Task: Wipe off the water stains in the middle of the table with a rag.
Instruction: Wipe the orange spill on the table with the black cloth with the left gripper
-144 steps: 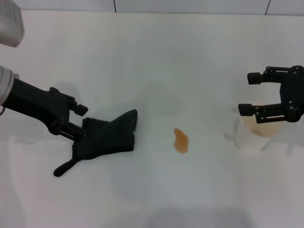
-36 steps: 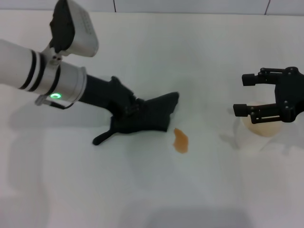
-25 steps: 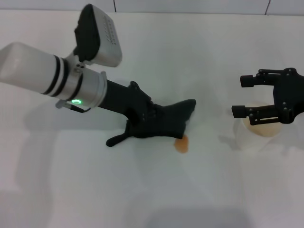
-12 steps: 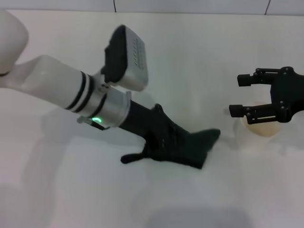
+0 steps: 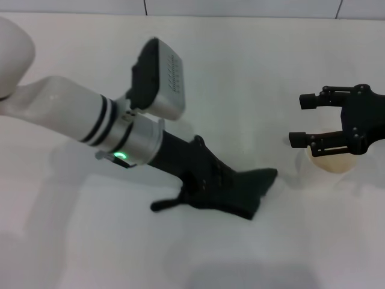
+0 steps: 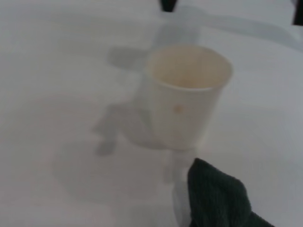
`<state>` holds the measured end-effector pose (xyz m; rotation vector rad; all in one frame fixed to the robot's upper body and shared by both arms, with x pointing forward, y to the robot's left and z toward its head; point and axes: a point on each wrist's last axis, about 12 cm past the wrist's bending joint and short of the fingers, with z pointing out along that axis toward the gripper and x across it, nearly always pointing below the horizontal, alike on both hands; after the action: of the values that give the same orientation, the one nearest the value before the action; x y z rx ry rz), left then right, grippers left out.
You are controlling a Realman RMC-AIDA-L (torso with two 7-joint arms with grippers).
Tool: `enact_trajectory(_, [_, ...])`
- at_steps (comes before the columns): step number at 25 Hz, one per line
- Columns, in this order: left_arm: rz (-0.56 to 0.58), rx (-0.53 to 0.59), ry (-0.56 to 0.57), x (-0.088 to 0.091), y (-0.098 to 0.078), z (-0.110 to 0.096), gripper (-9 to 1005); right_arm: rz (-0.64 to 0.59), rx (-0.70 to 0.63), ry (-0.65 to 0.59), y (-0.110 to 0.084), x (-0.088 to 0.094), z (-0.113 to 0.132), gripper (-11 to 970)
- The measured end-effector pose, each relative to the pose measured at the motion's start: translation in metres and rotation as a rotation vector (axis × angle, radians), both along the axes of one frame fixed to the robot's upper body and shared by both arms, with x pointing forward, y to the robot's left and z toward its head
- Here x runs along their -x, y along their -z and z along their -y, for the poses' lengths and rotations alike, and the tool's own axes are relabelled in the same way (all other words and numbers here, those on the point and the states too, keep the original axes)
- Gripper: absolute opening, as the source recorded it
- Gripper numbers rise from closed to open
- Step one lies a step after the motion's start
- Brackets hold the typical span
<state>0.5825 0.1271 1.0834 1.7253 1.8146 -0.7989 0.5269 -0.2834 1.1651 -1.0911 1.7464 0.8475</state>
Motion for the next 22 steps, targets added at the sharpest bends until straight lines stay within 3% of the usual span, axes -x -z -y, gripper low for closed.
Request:
enact_trajectory(3, [0.037,-0.011,-0.074,-0.014,-0.006,-0.018,53,-0.003,-0.002,0.003,0.000,0.000,0.000,823])
enact_trajectory(12, [0.090,-0.026,-0.195,-0.033,-0.015,-0.049,53,-0.008,-0.004,0.006,0.001,0.000,0.001,817])
enact_trajectory(17, [0.106,-0.028,-0.198,-0.036,-0.018,-0.051,53,-0.010,-0.003,0.010,0.001,0.000,0.002,814])
enact_trajectory(22, [0.128,-0.023,-0.143,-0.033,-0.017,-0.037,53,-0.010,-0.001,0.012,0.001,0.000,0.002,811])
